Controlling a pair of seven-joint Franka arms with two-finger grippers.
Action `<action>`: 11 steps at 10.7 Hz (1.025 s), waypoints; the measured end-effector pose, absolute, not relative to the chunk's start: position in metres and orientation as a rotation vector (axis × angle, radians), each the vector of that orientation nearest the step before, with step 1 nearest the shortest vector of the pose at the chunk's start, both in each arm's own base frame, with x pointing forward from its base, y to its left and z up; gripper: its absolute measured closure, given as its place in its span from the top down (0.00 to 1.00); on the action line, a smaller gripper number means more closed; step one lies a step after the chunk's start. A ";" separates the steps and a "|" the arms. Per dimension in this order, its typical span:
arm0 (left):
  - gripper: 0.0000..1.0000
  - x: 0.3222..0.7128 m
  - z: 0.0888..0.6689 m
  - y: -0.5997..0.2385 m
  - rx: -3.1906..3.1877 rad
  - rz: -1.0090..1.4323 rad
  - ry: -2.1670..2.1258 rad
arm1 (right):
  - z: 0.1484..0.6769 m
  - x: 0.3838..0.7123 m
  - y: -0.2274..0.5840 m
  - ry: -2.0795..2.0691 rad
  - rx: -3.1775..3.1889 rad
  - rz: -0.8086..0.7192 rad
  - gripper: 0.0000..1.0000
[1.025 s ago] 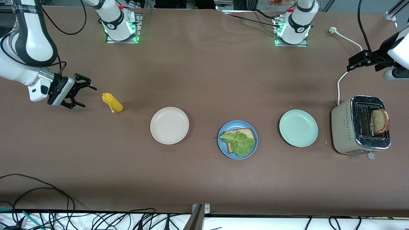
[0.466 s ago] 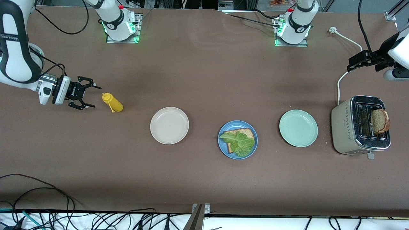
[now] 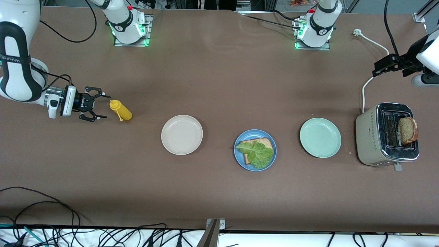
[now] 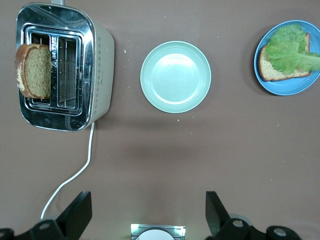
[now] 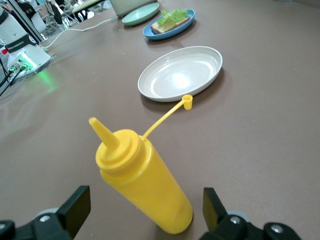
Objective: Make sandwich in blue plate with both arms
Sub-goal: 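Grasp the yellow mustard bottle with the right gripper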
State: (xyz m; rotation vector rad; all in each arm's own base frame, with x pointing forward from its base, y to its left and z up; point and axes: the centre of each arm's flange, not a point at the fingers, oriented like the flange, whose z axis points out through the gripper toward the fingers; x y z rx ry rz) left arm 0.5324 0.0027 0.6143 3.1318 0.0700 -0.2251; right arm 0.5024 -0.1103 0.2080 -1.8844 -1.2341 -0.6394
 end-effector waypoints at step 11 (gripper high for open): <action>1.00 0.532 0.614 0.002 3.132 -0.226 0.069 | 0.144 0.513 -0.077 -1.222 -1.716 -0.763 1.00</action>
